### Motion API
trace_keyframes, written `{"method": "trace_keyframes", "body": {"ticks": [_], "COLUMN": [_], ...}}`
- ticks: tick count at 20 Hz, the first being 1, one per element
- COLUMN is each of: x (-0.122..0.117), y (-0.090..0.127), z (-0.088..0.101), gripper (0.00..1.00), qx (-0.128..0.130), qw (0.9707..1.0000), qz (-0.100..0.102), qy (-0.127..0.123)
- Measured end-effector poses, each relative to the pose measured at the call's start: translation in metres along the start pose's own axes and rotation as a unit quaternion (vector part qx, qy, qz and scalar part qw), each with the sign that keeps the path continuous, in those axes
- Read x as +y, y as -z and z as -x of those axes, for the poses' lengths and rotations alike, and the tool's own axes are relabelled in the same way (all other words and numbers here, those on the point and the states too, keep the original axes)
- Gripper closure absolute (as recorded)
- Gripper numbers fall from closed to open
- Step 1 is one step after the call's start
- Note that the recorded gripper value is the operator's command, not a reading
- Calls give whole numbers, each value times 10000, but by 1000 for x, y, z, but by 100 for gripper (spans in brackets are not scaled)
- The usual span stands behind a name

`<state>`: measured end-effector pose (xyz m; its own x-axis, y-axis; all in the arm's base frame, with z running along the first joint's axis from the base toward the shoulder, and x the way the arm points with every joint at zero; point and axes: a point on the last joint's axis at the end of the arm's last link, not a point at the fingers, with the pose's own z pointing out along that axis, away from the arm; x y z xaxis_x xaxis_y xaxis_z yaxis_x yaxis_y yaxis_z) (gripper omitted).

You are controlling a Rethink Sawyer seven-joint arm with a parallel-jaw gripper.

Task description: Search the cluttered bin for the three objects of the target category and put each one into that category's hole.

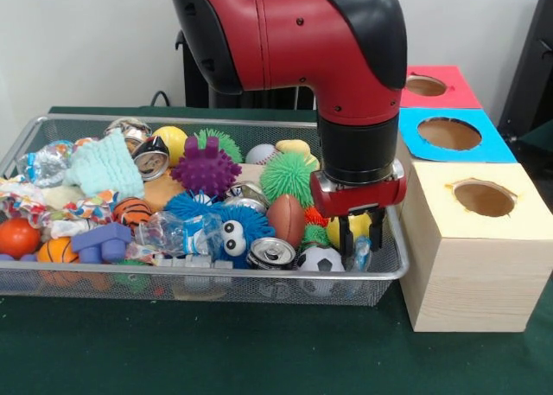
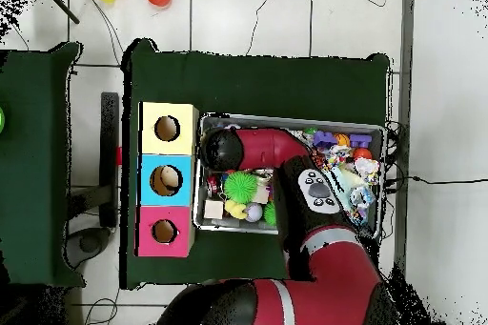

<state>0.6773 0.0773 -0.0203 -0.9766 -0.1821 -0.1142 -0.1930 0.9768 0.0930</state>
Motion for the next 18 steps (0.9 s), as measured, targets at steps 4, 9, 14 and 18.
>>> {"method": "trace_keyframes", "body": {"ticks": [4, 9, 14, 18], "x": [1, 9, 26, 42], "y": [4, 29, 75, 110], "z": [-1, 1, 5, 9], "gripper": [100, 100, 100, 100], "qx": [-4, -65, -190, -270], "qw": [10000, 9999, 9996, 9994], "qz": [-19, -53, -103, -111], "qy": [23, 80, 157, 162]}}
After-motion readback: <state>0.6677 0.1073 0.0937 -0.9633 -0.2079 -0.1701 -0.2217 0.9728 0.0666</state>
